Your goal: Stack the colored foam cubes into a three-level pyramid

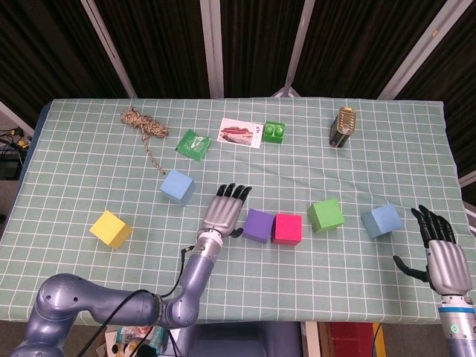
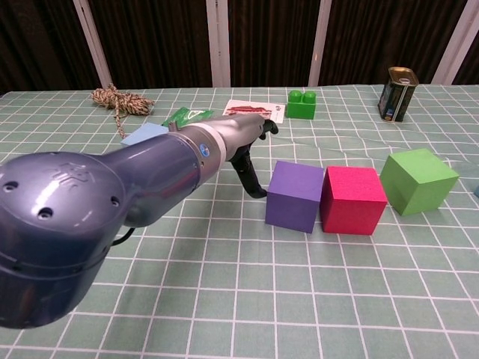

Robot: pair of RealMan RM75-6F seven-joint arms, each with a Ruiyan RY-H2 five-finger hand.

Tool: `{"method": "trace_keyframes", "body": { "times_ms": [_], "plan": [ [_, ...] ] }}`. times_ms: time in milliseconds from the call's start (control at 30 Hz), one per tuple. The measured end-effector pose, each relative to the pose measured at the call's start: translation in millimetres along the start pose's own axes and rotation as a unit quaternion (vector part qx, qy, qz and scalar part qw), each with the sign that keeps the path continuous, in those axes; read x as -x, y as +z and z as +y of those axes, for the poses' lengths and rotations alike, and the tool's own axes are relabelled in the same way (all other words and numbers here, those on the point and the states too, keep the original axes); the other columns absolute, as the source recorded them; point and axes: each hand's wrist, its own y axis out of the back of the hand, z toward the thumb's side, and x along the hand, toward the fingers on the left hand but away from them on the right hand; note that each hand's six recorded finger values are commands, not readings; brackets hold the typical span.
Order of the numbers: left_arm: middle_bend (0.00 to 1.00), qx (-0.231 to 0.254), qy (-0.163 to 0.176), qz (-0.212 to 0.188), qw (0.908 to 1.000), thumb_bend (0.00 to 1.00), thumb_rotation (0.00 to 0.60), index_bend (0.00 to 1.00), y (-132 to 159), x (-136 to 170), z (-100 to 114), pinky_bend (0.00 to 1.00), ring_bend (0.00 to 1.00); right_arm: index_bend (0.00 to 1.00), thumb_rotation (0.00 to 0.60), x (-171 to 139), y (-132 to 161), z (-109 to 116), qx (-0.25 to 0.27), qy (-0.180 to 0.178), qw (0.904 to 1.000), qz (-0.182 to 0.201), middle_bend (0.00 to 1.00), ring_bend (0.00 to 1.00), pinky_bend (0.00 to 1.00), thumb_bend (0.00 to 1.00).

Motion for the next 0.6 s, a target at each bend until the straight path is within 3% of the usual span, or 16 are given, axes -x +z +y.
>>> {"method": "trace_keyframes", "body": {
  "times_ms": [600],
  "plan": [
    [0.06,0.006,-0.005,-0.003,1.0000,0.34,0.600,0.00,4.5,0.3,-5.7,0.04,0.00,0.00,0.600,-0.2,-0.7,0.2,0.001,0.001,1.0000,-0.001,0.00,0.00,0.00,0.25]
  ]
}}
